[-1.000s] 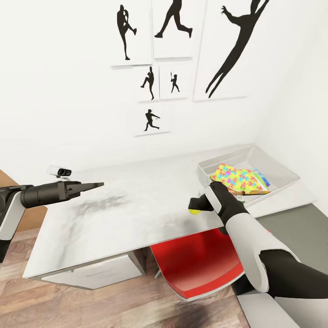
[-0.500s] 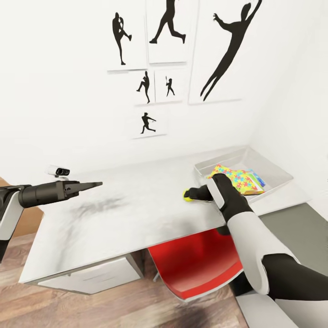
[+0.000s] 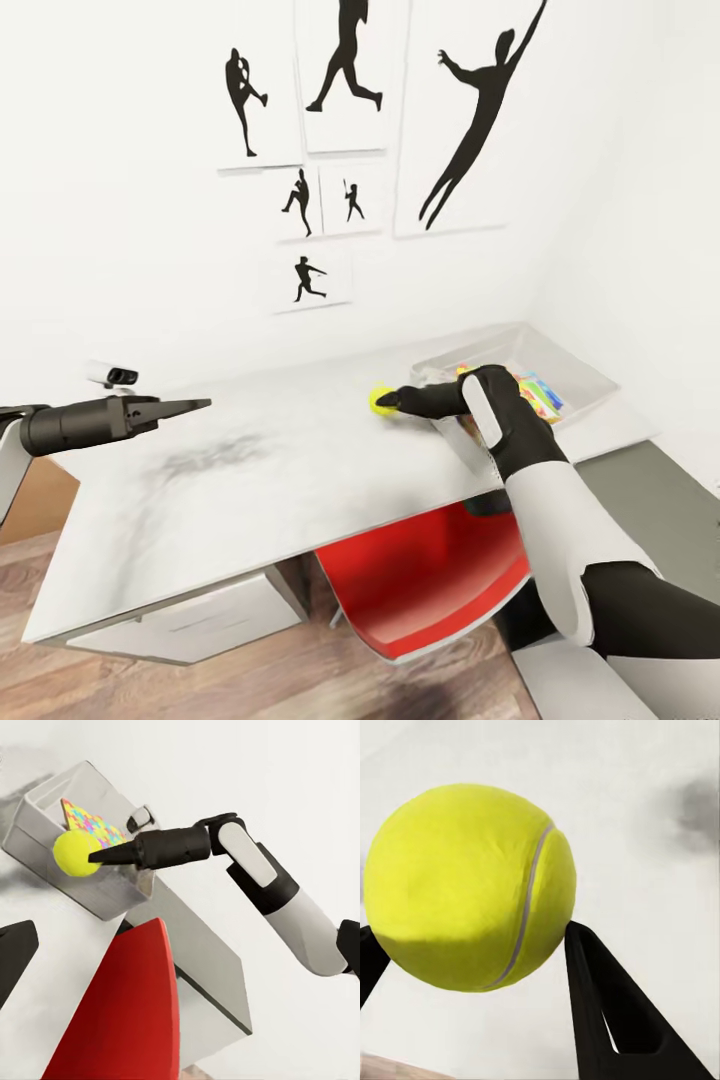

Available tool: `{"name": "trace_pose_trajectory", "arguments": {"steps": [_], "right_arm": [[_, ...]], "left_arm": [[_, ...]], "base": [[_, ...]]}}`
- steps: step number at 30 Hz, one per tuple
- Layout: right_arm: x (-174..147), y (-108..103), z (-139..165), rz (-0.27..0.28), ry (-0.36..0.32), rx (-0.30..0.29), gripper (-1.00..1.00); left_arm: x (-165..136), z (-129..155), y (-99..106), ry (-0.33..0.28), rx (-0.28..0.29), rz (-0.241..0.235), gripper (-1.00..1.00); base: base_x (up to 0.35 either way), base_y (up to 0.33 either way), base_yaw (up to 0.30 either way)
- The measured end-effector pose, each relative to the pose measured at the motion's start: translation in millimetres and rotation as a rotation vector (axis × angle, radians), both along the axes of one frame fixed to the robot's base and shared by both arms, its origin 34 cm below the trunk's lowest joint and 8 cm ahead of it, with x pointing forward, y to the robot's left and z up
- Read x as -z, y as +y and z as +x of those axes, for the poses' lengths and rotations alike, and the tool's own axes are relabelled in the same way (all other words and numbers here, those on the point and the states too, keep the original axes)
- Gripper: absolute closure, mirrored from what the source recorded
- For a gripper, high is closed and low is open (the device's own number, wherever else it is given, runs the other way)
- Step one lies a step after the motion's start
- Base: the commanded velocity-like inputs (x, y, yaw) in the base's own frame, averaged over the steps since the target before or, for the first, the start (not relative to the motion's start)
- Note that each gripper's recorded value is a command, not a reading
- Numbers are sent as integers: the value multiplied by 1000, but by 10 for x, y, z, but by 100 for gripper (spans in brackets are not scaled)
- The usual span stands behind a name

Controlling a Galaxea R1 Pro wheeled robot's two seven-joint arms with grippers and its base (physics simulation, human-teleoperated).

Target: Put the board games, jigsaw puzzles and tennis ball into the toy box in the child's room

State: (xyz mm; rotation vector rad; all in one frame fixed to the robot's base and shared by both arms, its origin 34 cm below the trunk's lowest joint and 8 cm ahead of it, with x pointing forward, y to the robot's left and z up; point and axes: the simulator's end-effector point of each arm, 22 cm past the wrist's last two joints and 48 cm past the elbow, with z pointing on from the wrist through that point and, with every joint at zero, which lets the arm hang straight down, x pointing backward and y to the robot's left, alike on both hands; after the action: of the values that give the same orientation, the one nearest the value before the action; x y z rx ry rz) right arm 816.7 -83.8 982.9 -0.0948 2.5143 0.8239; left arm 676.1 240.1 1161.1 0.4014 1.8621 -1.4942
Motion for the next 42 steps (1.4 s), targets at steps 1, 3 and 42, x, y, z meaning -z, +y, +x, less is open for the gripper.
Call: {"name": "trace_pose_trajectory", "arguments": {"steps": [1,3,42], "right_arm": [[-121,43,12,36,-22,-16,100],[-365,72,46,85,-74,-41,100],[-892,-986,345,-56,-186,166,100]], "left_arm": [[-7,-2,6,-1,-1,1,-100],[-20,-6,15,-2,-2,2,-100],[-505,-86,336,-91,-55,19,-100]], "base": [[0,0,-107],[0,0,-107],[0,0,-127]]}}
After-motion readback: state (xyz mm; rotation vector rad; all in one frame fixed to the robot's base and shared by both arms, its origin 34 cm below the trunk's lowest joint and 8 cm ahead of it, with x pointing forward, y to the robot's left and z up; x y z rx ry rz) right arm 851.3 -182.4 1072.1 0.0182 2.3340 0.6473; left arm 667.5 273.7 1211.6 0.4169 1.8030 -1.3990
